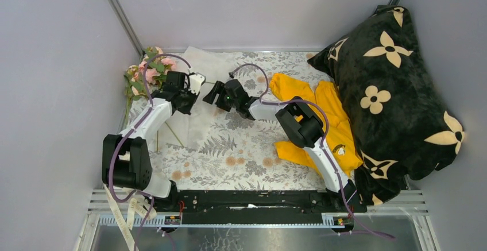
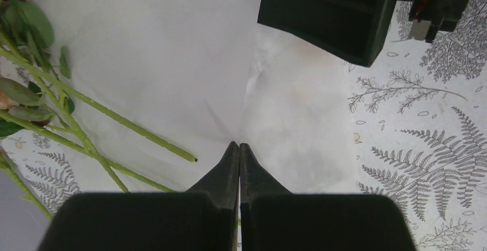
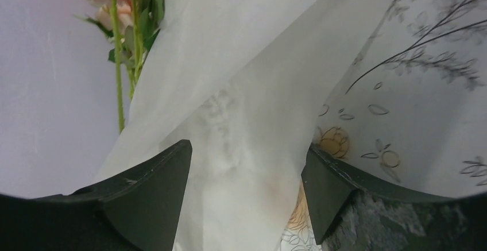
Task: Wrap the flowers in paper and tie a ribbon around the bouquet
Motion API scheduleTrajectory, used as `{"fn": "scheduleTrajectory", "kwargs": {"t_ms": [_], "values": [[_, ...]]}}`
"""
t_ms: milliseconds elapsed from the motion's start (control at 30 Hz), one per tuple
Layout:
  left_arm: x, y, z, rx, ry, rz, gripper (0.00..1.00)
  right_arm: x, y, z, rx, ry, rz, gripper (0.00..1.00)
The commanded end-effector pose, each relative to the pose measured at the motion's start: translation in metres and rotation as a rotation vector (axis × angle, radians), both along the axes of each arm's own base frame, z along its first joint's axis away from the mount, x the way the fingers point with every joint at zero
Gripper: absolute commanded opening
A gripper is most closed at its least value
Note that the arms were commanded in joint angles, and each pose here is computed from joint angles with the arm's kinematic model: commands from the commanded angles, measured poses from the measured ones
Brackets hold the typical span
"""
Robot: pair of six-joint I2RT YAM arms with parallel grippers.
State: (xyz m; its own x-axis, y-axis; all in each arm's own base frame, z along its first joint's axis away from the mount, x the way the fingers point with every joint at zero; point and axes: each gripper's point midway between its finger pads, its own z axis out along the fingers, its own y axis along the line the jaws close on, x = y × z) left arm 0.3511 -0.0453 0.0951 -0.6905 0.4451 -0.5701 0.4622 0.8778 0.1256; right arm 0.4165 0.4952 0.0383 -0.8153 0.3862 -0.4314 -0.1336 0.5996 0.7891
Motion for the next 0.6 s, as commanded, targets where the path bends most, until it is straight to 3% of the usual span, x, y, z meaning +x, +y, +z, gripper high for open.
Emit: {"fn": "scheduleTrajectory", "kwargs": {"t_ms": [0,167,567], "values": [[0.010,-0.002,0.021,-0.035,-0.048,0.014,0.00,0.024,-0.039,-0.036,-0.201,0.009,-0.145,0.76],[0.014,-0.002,0.015,-0.044,-0.038,0.023,0.00,0.043,-0.058,-0.032,-0.204,0.007,-0.194,0.73],[0.026,-0.003,0.019,-0.074,-0.057,0.052,0.00,0.029,-0.018,-0.061,-0.069,0.160,-0.068,0.68]]}}
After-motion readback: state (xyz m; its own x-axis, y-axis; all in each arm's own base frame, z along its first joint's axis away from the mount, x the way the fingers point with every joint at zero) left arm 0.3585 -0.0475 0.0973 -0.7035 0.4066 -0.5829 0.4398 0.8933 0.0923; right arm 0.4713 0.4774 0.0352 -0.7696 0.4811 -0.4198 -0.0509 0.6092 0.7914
